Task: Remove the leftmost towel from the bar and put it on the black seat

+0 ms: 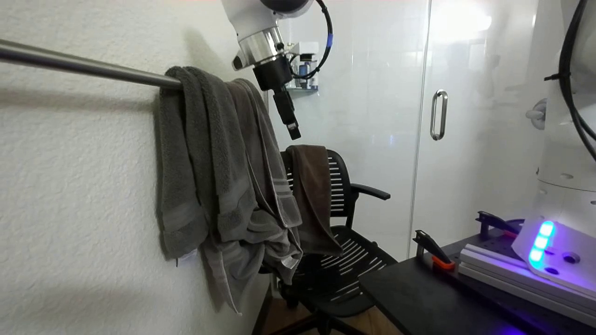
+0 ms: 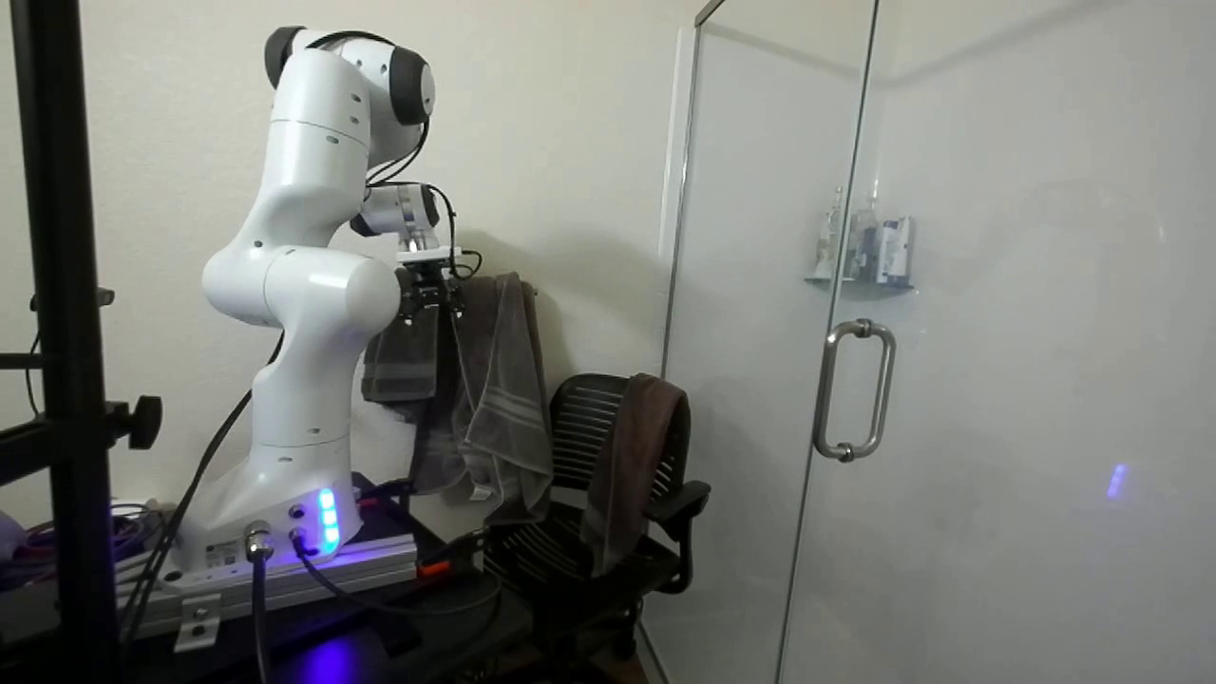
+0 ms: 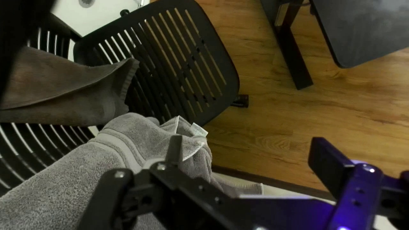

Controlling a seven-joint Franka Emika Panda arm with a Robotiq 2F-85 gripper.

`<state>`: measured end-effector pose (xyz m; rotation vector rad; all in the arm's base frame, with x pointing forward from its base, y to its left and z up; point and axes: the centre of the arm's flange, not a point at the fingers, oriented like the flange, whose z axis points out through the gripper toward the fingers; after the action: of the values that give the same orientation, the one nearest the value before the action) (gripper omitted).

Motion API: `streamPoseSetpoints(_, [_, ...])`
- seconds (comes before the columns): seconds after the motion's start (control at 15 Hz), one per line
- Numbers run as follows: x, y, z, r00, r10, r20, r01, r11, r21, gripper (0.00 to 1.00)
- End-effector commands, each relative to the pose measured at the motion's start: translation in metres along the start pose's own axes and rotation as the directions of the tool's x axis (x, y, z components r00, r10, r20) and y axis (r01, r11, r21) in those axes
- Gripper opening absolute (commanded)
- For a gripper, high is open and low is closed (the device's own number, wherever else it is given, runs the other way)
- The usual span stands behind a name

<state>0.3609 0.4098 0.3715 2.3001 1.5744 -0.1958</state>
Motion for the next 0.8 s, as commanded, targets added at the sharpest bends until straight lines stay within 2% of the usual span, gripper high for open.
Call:
streamPoseSetpoints(0.0, [-0.052, -0.032, 0.003, 0.980, 0.147, -0.132, -0.148, 0.989, 0.000, 1.00])
streamPoseSetpoints(0.07, [-0.011, -0.022, -0.006, 0.994, 0.083, -0.070, -0.083, 0.997, 0.002, 1.00])
streamPoseSetpoints(0.27, [-0.018, -0.025, -0.010, 0.992, 0.093, -0.083, -0.094, 0.996, -0.006, 1.00])
streamPoseSetpoints(0.33, [-0.007, -0.017, -0.005, 0.995, 0.098, -0.028, -0.098, 0.995, -0.001, 1.00])
streamPoseSetpoints(0.4, [-0.007, -0.013, -0.005, 0.998, 0.041, -0.045, -0.041, 0.999, 0.001, 1.00])
streamPoseSetpoints(0.47, [-0.004, -0.013, -0.014, 0.991, -0.030, -0.132, 0.022, 0.998, -0.062, 1.00])
streamPoseSetpoints(0.73, [-0.007, -0.025, -0.042, 0.952, -0.138, -0.272, 0.079, 0.973, -0.218, 1.00])
